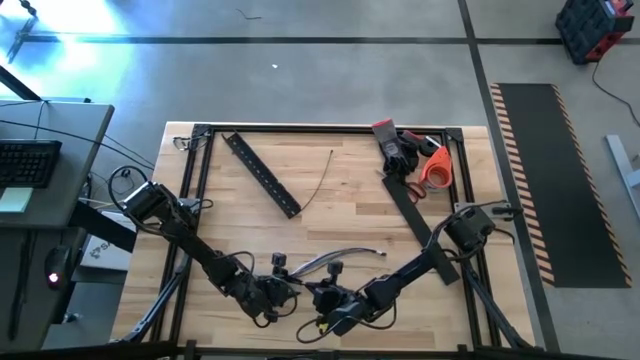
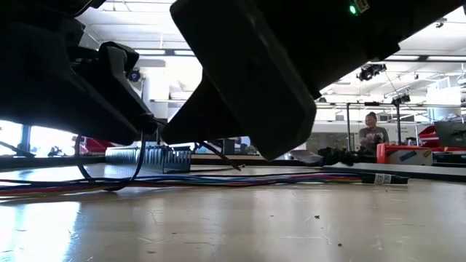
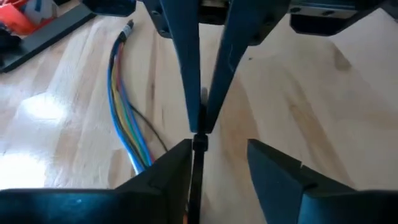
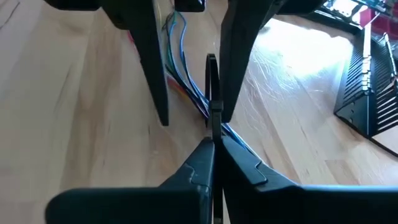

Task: Ziptie cables
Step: Wrap the cable wires with the black zip tie

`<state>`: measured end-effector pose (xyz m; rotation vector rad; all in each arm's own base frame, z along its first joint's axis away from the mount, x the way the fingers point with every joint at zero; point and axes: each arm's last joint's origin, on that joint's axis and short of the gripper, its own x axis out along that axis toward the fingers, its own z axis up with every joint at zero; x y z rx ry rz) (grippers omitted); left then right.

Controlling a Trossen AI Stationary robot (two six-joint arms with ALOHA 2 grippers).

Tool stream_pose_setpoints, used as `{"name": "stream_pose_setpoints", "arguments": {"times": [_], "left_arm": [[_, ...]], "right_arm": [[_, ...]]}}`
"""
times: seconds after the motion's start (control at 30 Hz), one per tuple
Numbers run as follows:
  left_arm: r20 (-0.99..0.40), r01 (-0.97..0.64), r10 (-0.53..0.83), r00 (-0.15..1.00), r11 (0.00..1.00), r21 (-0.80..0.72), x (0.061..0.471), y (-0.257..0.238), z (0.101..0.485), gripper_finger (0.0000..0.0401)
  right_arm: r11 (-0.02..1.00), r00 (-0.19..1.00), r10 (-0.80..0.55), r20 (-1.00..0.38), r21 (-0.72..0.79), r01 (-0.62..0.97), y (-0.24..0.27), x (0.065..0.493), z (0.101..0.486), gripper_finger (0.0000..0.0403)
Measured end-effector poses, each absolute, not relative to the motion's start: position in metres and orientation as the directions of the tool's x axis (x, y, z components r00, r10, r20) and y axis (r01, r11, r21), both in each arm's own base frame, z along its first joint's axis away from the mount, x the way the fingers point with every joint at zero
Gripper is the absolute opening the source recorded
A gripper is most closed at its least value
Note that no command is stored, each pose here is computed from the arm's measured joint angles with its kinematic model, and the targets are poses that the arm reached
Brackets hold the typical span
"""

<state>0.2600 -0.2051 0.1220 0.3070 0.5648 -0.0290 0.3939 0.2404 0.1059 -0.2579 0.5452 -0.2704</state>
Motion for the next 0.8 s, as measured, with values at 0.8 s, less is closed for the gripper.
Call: {"name": "stream_pose_setpoints", "arguments": {"times": [0.8], "left_arm": [[-0.508,0.063,0.132,0.851,0.935,0.350,0.258,-0.204,0.122,0.0005]], "right_arm": [[0.959,0.774,-0.280,-0.567,-0.206,0.196,0.244,0.380,0.116,0.0000]]}}
